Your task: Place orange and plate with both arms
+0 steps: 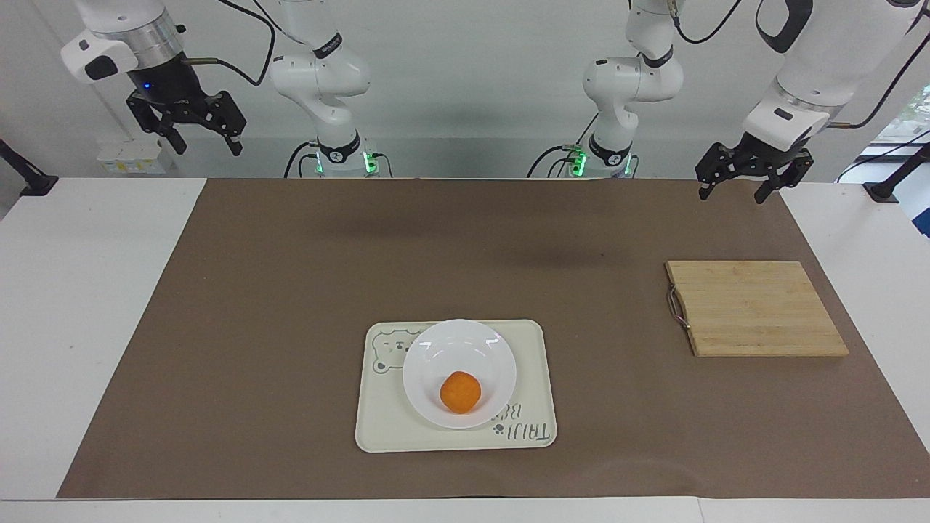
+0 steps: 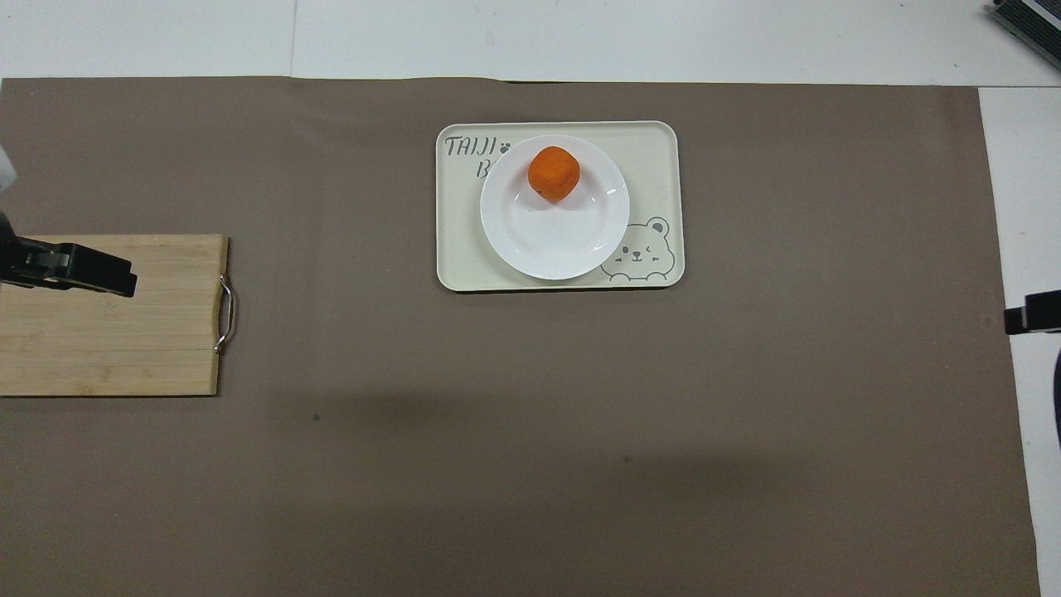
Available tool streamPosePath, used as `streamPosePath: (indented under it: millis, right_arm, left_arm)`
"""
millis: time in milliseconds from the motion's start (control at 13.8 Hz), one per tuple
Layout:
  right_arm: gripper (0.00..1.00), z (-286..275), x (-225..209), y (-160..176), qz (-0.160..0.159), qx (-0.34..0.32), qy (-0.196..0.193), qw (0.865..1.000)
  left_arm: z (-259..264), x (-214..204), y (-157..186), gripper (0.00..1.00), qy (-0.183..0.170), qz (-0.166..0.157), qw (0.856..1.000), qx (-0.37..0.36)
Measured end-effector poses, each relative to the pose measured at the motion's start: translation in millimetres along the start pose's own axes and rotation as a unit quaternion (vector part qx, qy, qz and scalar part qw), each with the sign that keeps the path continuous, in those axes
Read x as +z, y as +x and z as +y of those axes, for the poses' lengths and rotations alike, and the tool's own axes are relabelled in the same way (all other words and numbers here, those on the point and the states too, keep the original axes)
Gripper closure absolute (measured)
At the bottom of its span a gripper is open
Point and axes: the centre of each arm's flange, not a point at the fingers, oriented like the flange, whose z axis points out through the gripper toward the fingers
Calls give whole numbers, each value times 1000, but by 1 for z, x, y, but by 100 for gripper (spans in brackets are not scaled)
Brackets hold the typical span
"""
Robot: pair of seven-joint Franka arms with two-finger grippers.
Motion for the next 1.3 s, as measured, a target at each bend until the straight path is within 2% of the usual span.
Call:
streamPosePath:
  millis: [217,507,1303]
  right_arm:
    - [0,-3,-1,1,3,-2,0,1000]
    - [0,-7,2,8,28,-6,-1,1000]
    - [0,-18,4,9,28,-14,-3,999]
  left_arm:
    - [0,0,0,0,0,0,1000,0]
    - [0,0,0,0,0,0,1000,0]
    - [1,0,0,0,0,0,1000,1]
